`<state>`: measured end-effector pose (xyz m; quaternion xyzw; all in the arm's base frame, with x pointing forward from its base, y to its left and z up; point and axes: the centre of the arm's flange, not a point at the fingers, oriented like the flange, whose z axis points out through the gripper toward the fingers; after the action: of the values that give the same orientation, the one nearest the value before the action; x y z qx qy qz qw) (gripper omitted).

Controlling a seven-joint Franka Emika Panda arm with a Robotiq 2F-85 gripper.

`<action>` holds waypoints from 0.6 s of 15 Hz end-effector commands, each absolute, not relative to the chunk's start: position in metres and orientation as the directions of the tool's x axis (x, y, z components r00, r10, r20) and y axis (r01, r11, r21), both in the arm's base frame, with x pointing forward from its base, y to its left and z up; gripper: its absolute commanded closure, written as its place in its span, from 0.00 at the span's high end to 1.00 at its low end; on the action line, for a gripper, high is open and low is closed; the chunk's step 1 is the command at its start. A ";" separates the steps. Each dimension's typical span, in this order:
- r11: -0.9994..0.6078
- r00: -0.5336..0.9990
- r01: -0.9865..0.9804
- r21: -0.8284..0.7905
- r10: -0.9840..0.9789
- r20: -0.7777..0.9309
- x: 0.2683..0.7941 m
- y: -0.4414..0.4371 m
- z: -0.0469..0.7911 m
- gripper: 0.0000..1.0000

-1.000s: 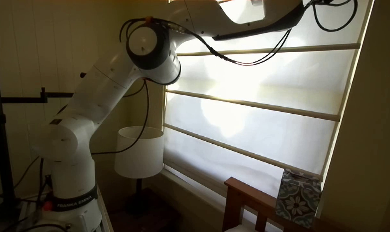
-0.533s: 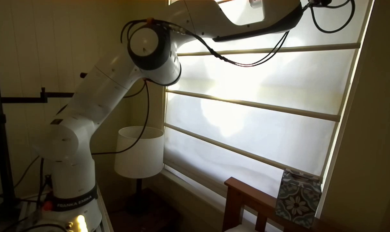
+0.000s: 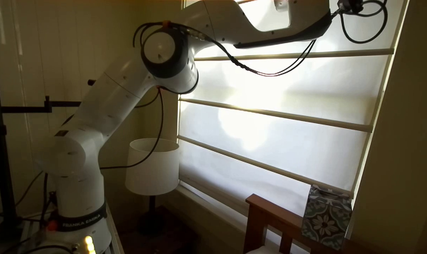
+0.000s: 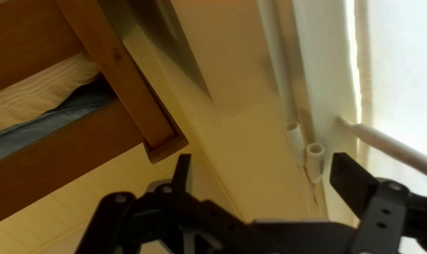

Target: Open the blinds on the window.

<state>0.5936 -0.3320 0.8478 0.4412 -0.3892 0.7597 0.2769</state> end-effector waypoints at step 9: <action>-0.507 -0.446 -0.773 -0.381 0.009 0.895 0.592 -0.338 0.855 0.98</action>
<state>0.5941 -0.3325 0.8480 0.4382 -0.4115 0.7508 0.2737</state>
